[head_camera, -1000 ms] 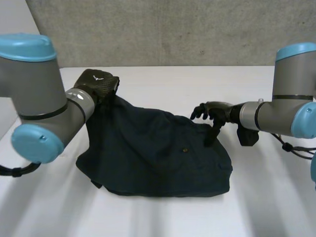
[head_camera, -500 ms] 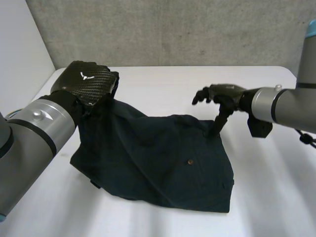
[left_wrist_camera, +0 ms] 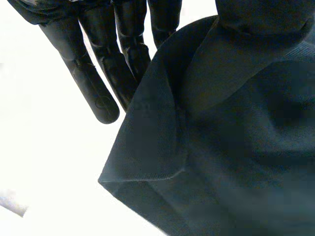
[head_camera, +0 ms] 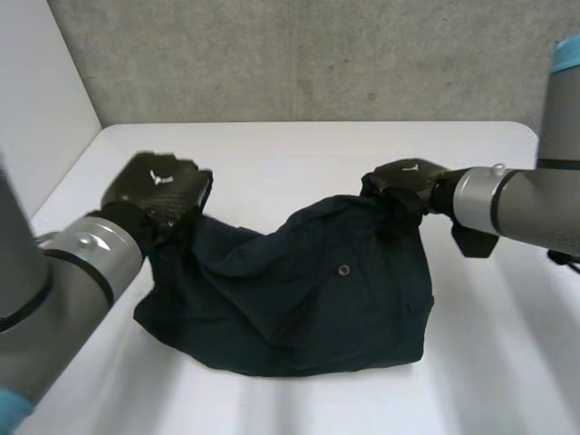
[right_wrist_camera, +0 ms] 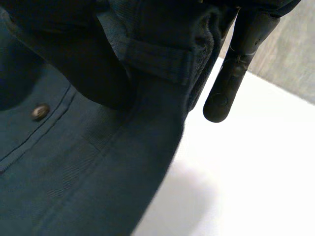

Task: Fold the shorts.

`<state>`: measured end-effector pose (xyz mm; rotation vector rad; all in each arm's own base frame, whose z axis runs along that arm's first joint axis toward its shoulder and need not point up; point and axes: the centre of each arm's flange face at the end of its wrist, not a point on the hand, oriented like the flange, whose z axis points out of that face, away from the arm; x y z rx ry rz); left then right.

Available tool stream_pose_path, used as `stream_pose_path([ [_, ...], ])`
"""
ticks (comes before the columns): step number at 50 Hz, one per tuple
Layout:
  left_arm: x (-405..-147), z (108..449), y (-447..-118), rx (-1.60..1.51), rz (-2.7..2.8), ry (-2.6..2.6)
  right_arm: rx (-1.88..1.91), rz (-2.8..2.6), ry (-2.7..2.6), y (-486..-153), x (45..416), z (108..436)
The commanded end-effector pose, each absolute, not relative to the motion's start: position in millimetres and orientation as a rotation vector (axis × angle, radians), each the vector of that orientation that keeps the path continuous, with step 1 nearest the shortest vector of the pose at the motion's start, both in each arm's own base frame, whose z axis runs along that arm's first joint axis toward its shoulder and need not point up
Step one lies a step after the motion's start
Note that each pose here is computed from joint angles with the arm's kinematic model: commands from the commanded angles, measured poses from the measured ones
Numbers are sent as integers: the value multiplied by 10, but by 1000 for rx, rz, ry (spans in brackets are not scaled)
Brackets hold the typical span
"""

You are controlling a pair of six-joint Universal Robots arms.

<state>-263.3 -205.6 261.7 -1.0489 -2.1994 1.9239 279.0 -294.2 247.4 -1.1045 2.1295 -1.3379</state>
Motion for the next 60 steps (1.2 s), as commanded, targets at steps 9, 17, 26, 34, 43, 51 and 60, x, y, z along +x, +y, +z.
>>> stream_pose_path([
  [9, -2980, 2261, -3080, -1136, 1996, -2229, -1378, -1782, 2101, -3218, 2986, 2326],
  [17, -3257, 3566, -3592, -766, 2682, -1570, -1106, -2512, 1486, -3717, 3266, 2950],
  [26, -3201, 4374, -3319, -441, 2983, -990, -781, -2815, 974, -3686, 3242, 3653],
  [34, -3158, 3742, -3361, -574, 2873, -1258, -849, -2654, 1234, -3662, 3215, 3356],
  [43, -2983, 2535, -3290, -805, 2596, -1714, -1026, -2247, 1723, -3568, 3142, 2400],
  [51, -3016, 1519, -2847, -1045, 2248, -1995, -1174, -1687, 2146, -3323, 3055, 1396],
  [60, -2829, 1569, -2548, -1124, 2068, -2152, -1150, -1557, 2222, -3028, 2845, 1516],
])
